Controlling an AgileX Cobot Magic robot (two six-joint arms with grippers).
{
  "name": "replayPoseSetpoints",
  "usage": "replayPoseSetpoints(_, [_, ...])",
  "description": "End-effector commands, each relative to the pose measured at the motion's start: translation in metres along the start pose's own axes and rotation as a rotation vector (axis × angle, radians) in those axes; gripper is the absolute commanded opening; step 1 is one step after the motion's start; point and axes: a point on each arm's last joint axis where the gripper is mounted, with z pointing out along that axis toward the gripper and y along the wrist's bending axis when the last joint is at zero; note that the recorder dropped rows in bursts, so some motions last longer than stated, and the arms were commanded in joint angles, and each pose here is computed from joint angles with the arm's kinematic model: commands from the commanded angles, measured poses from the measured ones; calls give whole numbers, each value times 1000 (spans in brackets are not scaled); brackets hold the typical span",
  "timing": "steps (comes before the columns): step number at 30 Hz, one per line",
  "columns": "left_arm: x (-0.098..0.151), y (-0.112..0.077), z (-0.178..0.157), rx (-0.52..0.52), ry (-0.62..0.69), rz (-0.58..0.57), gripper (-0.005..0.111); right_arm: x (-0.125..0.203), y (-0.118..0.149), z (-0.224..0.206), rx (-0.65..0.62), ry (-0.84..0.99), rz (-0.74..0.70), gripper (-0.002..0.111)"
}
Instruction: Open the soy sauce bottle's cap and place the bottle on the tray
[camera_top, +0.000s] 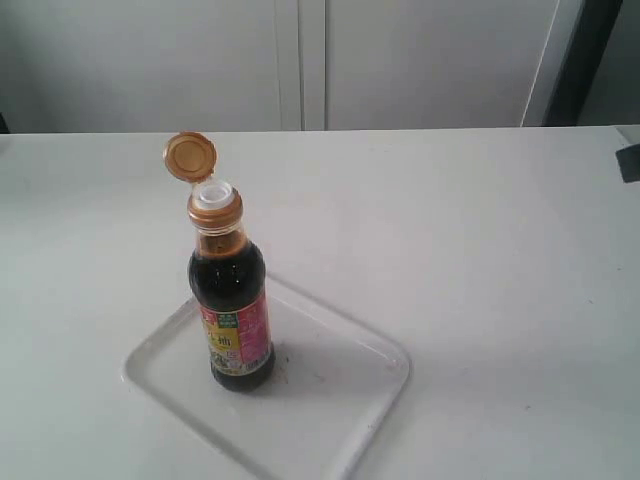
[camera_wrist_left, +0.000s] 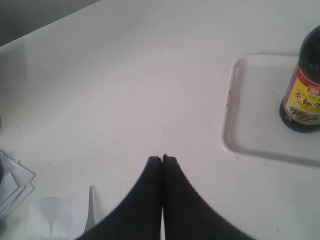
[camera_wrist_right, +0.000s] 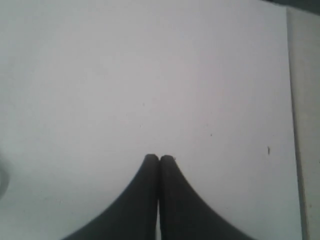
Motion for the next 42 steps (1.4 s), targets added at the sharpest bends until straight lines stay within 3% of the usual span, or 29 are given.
replayPoseSetpoints(1, [14, -3, -2, 22, -61, -25, 0, 15, 0, -29, 31, -178, 12, 0])
replayPoseSetpoints(10, [39, -4, -10, 17, -130, -34, 0, 58, 7, -66, 54, -488, 34, 0])
replayPoseSetpoints(26, [69, -10, -14, 44, -312, -68, 0, 101, 15, -82, 55, -689, 68, 0])
replayPoseSetpoints(42, [81, -11, -21, 59, -353, -96, 0, 133, 19, -111, 55, -886, 129, 0])
